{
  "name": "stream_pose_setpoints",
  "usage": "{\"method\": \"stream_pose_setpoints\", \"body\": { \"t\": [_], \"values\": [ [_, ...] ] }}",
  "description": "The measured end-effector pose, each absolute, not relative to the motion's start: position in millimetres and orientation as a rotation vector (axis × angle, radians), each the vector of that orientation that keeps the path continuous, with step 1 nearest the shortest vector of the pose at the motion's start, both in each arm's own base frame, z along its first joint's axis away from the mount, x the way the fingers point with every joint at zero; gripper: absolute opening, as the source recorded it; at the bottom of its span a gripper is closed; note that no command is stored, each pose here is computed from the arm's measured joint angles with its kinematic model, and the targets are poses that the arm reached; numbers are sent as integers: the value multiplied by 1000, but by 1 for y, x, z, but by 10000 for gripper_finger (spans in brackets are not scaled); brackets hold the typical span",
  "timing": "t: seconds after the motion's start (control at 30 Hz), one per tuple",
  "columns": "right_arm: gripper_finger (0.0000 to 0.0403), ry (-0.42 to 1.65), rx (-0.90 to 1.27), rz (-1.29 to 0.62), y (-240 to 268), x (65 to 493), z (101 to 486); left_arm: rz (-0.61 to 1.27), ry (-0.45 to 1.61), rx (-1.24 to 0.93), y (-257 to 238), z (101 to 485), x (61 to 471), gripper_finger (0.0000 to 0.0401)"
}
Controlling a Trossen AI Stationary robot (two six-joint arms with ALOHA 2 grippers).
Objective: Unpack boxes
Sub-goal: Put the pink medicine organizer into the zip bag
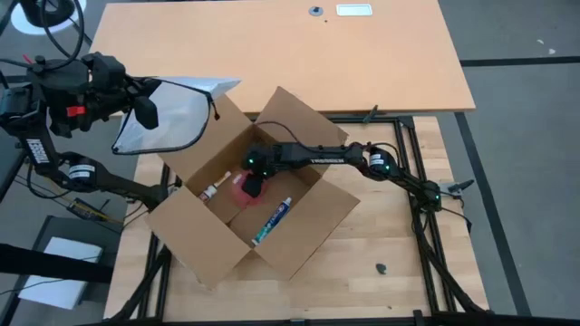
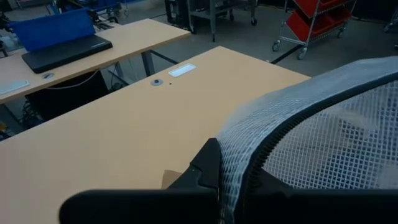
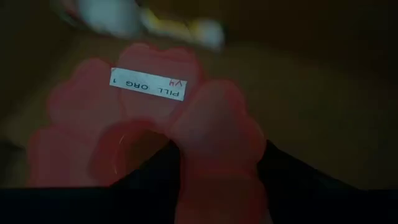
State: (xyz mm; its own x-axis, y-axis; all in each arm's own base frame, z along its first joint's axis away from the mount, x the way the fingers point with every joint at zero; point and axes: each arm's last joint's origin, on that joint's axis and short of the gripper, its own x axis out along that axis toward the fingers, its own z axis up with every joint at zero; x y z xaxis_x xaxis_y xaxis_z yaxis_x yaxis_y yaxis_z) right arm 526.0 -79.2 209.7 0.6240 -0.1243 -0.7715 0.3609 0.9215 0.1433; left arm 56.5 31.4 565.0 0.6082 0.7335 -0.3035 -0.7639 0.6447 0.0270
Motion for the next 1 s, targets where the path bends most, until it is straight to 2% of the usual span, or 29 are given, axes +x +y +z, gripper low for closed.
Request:
{"method": "stream_pose_setpoints", "body": {
  "t": [0.17, 0.43, 0.63, 0.77, 1.0],
  "values": [
    [175, 709, 174, -254, -72, 521, 282, 868, 304, -115, 32, 565, 60, 6],
    [175, 475, -65, -238, -46, 482, 379, 873, 308, -134, 34, 564, 66, 6],
    [175, 381, -240, -161, -21, 458, 420, 874, 337, -128, 36, 562, 76, 6],
    [175, 203, -307, -127, -1, 445, 455, 867, 368, -126, 40, 560, 89, 6],
    [175, -124, -404, -263, 28, 438, 493, 819, 422, -154, 45, 555, 115, 6]
  ]
}}
